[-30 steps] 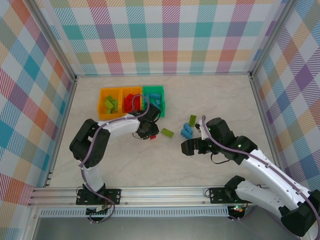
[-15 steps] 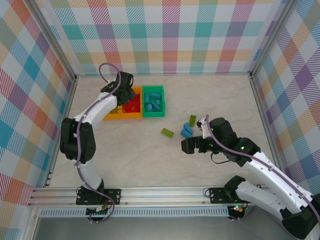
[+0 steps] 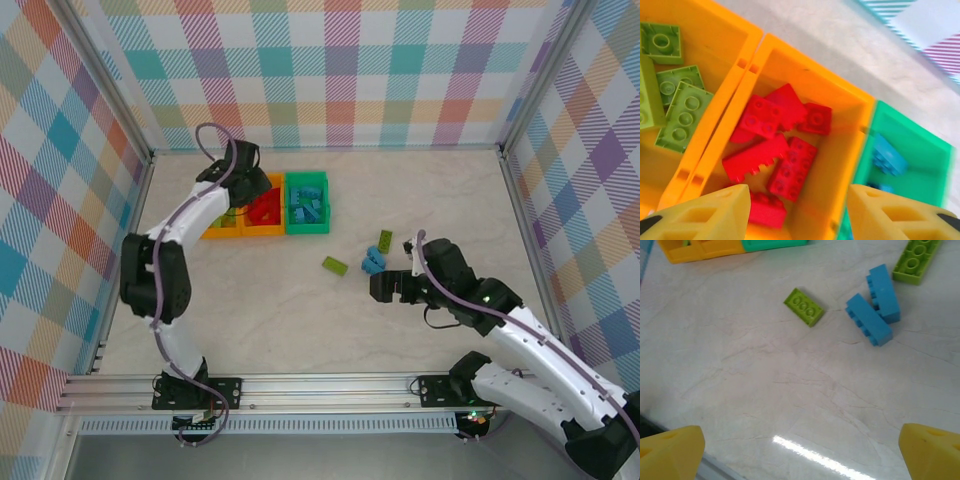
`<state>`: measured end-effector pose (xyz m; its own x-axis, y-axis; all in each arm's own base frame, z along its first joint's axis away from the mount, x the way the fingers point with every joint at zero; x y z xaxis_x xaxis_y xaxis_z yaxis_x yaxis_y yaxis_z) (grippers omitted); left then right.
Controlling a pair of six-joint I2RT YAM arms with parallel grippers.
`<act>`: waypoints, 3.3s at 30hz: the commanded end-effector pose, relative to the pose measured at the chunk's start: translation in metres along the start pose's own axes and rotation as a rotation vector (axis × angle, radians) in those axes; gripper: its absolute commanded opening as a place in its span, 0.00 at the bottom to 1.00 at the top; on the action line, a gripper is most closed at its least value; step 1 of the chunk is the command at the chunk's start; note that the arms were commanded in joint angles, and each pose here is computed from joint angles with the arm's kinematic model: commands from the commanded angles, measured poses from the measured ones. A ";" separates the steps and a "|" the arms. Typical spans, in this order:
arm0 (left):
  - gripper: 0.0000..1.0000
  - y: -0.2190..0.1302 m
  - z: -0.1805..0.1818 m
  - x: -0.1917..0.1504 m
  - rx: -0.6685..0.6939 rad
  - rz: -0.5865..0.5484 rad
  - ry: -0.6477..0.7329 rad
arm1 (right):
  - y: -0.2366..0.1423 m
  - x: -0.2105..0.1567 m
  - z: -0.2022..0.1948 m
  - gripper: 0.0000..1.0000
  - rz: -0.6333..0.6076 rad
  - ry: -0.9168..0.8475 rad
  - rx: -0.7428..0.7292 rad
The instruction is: Sort the legos into containers by color
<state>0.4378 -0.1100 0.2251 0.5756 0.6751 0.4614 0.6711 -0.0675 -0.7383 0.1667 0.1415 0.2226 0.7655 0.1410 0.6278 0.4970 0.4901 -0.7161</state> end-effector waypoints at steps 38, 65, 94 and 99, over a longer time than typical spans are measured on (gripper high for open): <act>1.00 -0.204 0.084 -0.190 -0.960 0.100 1.712 | 0.169 -0.002 -0.043 0.24 0.290 -0.092 -0.088; 1.00 -0.195 0.073 -0.174 -0.917 -0.198 1.581 | 0.224 0.204 0.047 0.17 -0.149 -0.297 0.071; 0.83 -0.133 0.032 -0.104 -0.102 0.090 -0.089 | -0.015 0.035 0.037 0.95 0.047 -0.203 0.252; 0.86 -0.104 0.002 -0.152 -0.016 0.174 -0.225 | -0.017 0.003 0.034 1.00 0.197 -0.112 0.291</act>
<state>0.2839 -0.1865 0.2390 0.6746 0.6503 0.3493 0.6198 -0.2420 -0.7465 0.1651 0.1676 0.2672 0.6713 0.3157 0.6706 0.3277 0.6851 -0.6506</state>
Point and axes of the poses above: each hand's point on the last joint's axis, 136 mm out from that joint toward the fingers, its own y axis out along the fingers, its own z axis along the line the jaws close on, x = y × z, the point moved 6 cm from there along -y, back along the fingers, and after that the axes turned 11 degrees about -y, right-handed, at the moved point
